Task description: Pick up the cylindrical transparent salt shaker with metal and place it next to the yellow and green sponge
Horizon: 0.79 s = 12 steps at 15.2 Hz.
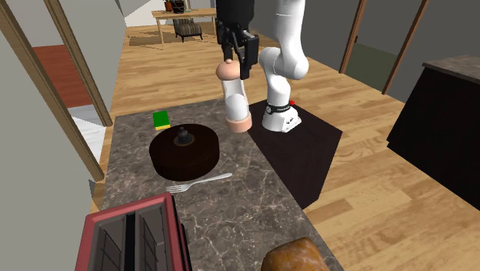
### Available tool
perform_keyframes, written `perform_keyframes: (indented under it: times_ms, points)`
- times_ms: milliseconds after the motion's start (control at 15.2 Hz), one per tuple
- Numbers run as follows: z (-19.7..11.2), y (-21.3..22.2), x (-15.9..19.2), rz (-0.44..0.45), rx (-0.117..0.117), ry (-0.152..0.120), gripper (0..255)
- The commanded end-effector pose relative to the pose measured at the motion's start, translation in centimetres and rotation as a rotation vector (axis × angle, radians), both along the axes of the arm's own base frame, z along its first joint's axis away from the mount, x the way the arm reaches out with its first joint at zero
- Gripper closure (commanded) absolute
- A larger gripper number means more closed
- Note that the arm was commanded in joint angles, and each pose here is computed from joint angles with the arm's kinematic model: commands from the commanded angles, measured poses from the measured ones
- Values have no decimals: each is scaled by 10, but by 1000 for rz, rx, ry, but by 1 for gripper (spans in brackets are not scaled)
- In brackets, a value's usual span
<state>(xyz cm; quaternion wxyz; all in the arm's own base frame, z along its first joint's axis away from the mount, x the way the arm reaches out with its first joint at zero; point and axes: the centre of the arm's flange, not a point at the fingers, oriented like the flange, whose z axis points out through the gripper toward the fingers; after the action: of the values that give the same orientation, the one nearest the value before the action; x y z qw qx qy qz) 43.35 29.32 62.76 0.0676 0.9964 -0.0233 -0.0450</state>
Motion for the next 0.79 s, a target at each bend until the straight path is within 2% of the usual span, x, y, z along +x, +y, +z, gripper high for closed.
perform_keyframes:
  times_ms: [0, 726]
  points:
    - [3, -29, -2, 1, 1, 1, 255]
    - [3, -174, 2, 1, 1, 1, 255]
